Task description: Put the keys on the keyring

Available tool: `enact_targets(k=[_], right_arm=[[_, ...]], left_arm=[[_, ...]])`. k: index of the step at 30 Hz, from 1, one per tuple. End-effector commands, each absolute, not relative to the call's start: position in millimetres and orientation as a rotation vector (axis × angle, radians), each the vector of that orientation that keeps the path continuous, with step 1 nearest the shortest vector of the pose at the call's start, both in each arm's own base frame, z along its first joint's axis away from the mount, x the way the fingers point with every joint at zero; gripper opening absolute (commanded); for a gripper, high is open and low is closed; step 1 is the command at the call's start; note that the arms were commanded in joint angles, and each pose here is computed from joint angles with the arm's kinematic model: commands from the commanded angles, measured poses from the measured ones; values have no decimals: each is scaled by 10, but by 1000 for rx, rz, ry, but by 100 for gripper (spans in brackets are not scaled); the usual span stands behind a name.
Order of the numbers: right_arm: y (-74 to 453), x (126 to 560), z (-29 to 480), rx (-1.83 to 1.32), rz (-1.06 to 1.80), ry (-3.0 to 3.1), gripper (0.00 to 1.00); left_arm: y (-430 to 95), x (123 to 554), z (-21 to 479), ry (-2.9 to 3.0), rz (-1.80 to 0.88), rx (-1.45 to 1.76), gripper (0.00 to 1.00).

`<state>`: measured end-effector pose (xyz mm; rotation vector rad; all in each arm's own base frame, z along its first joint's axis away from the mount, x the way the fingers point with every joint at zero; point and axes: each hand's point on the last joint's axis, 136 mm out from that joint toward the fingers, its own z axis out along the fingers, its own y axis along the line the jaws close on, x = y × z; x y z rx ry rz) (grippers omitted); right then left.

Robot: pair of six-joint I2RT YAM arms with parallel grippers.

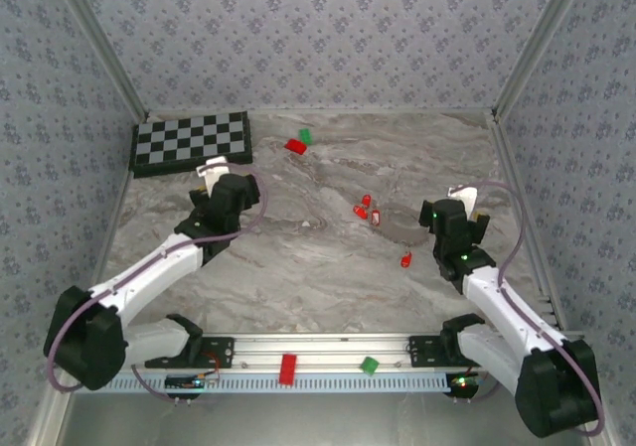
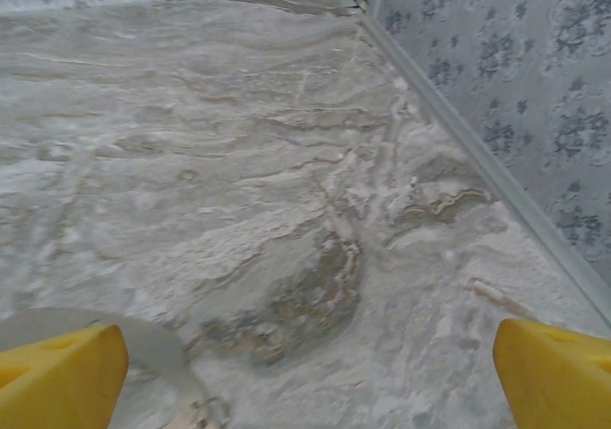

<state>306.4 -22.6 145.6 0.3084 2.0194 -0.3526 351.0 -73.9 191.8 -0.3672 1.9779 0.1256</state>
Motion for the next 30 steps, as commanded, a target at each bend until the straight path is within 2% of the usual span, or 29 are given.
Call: enact_targets(k=[1, 7, 12, 18, 22, 30], right_arm=[[-416, 3220, 1589, 323, -429, 1900, 100], [-594, 3356, 1267, 299, -506, 1909, 100], [-589, 3470, 1177, 318, -402, 1892, 100], [-487, 3638, 1120, 251, -216, 1835, 100], [-315, 3696, 960, 125, -140, 1852, 99], [-321, 3729, 927, 122, -132, 1850, 99]], left_arm=[[-243, 3456, 1711, 1987, 341, -484, 100], [220, 3537, 1425, 2083, 481, -522, 100], [470, 3665, 1405, 2101, 590, -483, 100], [534, 3708, 1092, 2023, 521, -395, 100], [413, 3755, 1221, 1899, 390, -292, 100], [168, 3822, 1006, 1835, 207, -113, 100]])
